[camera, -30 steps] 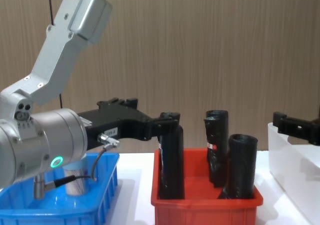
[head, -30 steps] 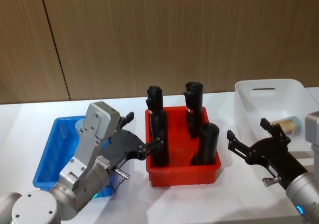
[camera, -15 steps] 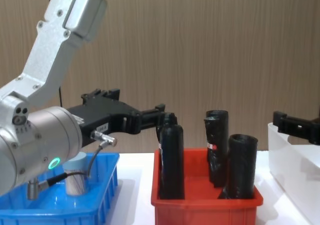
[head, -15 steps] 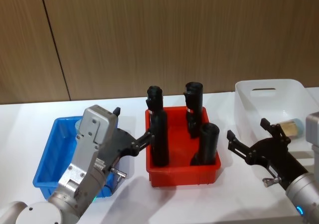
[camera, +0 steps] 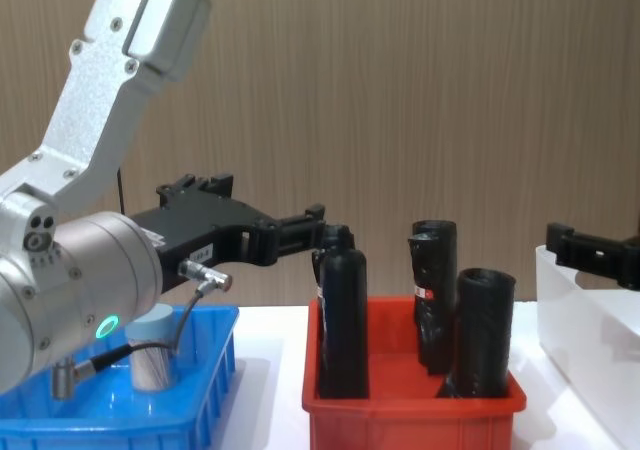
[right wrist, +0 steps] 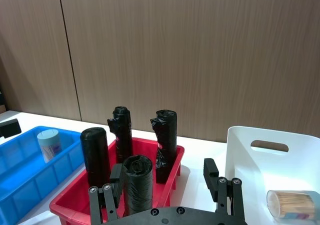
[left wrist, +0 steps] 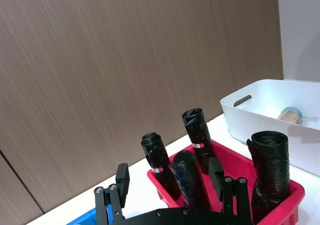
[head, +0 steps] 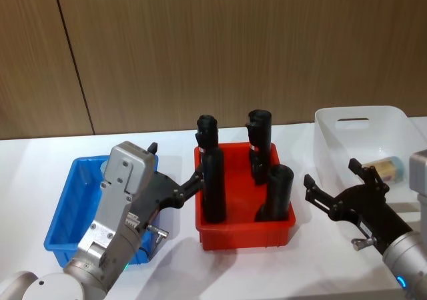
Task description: Pick the cotton swabs from the blue box and place them into the white box.
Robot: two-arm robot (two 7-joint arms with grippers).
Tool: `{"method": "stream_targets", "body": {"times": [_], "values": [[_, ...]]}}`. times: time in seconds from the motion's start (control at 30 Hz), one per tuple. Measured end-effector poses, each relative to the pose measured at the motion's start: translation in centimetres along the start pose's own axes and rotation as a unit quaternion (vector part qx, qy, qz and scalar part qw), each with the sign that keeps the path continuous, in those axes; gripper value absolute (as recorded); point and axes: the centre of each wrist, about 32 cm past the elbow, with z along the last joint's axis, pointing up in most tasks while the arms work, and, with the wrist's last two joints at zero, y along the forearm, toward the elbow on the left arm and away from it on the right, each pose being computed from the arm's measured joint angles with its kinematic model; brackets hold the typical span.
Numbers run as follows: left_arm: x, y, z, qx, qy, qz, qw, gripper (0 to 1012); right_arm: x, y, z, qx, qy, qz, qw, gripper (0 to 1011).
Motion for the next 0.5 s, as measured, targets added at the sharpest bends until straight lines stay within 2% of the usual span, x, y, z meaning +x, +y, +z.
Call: {"method": "stream_targets", "body": {"times": [0.23,0.5], "values": [[0.01,-0.01,0.02,0.0,0.0,0.0,1.0,1004,0.06,0.05,-0.03,-0.002,0.0,0.002,1.0,1002],[0.03,-0.02,0.02,0.0,0.0,0.0,1.0,1004,0.37,0.44,-0.19,-0.018,0.0,0.016,0.9997,1002]]}}
